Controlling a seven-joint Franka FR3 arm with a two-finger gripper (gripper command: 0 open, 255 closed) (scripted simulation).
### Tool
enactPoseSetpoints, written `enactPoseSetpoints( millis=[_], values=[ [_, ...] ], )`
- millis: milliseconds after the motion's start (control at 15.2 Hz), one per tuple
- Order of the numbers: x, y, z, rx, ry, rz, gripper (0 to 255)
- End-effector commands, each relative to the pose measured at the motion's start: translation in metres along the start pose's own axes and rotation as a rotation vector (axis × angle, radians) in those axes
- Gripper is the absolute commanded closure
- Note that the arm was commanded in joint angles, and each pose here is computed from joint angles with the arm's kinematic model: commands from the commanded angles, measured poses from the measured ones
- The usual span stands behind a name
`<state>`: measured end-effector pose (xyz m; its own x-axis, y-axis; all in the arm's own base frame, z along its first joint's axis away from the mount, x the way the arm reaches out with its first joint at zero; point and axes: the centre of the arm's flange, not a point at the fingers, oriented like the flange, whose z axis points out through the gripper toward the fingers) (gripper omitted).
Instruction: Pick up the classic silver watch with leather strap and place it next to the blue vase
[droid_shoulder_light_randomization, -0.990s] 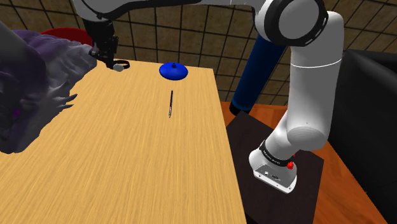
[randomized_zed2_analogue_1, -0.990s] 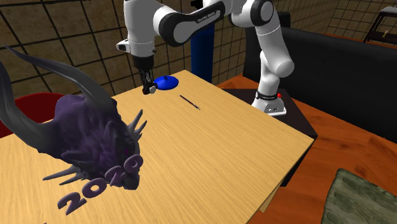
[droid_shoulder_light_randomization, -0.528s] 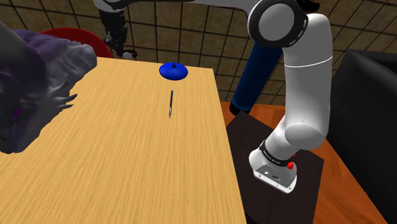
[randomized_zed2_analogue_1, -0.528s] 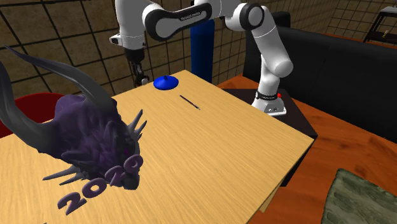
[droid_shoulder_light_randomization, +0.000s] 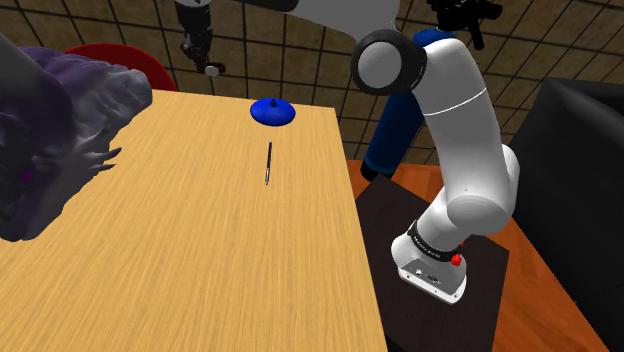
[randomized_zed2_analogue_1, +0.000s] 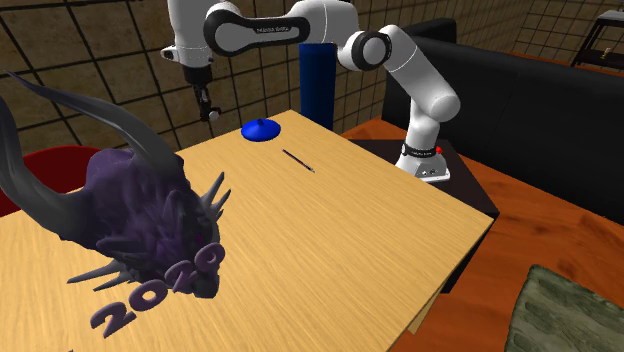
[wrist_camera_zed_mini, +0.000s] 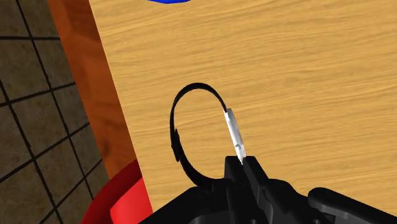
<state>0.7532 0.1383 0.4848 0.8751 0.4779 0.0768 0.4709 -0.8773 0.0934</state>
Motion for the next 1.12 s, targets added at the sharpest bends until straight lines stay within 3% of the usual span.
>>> enactPoseSetpoints(
  millis=[0,1056],
  values=[
    [0.000,0.013,0.007,0.000,-0.002,0.000,255],
    [-0.007,0.005,0.091,0.000,-0.002,0.000,255]
  ],
)
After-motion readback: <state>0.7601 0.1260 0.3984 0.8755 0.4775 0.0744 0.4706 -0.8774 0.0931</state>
